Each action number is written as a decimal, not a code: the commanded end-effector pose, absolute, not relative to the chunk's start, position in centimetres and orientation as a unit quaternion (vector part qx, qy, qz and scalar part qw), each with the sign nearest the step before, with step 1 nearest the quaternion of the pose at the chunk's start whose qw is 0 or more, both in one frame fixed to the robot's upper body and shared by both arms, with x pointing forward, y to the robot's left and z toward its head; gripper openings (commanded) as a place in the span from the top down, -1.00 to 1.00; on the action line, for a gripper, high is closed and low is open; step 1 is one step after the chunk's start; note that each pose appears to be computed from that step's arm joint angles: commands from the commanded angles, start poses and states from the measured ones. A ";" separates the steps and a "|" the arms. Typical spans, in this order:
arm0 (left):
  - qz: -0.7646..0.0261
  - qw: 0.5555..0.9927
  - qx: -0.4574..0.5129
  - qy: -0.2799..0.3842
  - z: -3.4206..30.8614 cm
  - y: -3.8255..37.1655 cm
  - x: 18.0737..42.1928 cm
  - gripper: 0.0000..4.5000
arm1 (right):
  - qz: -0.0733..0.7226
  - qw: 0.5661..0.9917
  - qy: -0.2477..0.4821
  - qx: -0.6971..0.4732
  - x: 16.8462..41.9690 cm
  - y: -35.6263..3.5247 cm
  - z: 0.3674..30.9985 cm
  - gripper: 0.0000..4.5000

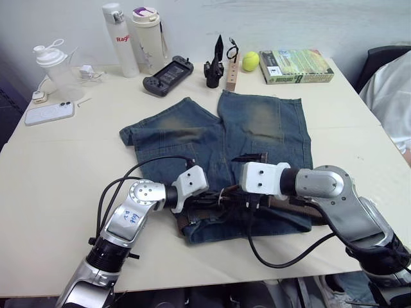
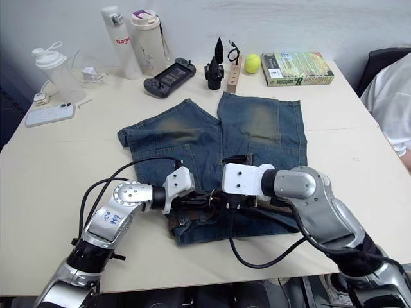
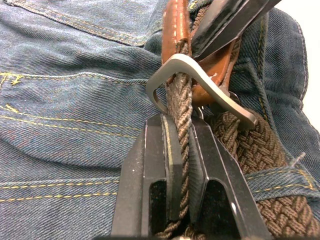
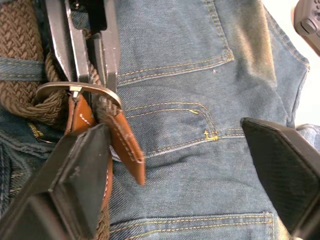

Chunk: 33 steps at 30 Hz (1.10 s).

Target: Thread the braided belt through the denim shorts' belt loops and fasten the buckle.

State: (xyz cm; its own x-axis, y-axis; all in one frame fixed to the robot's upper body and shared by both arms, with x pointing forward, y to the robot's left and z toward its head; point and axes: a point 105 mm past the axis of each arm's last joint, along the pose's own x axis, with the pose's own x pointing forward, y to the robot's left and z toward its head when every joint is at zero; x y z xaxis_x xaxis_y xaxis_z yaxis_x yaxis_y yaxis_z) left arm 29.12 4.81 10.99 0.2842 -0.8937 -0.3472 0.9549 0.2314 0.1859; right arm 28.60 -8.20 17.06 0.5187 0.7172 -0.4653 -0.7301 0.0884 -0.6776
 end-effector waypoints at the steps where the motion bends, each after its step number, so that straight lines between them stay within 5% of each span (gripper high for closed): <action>1: -0.615 0.765 0.174 0.078 11.0 3.9 28.1 0.92 | 0.486 0.733 -0.001 -0.476 28.3 -8.3 17.1 -0.03; 6: -0.614 0.766 0.175 0.077 11.0 3.9 28.2 0.92 | 0.492 0.731 0.003 -0.474 28.0 -8.1 16.9 0.96; 14: -0.607 0.774 0.165 0.076 11.1 3.9 28.3 0.92 | 0.493 0.735 0.019 -0.464 27.6 -8.3 16.3 0.99; 20: -0.600 0.788 0.120 0.067 12.8 5.0 28.4 0.20 | 0.490 0.743 0.023 -0.456 27.3 -8.3 15.9 1.00; 29: -0.612 0.784 0.021 0.099 14.4 10.2 25.5 0.20 | 0.470 0.763 0.012 -0.445 27.2 -8.5 16.0 1.00; 33: -0.621 0.776 0.015 0.110 14.0 10.5 24.6 0.77 | 0.465 0.767 0.010 -0.442 27.1 -8.5 16.1 1.00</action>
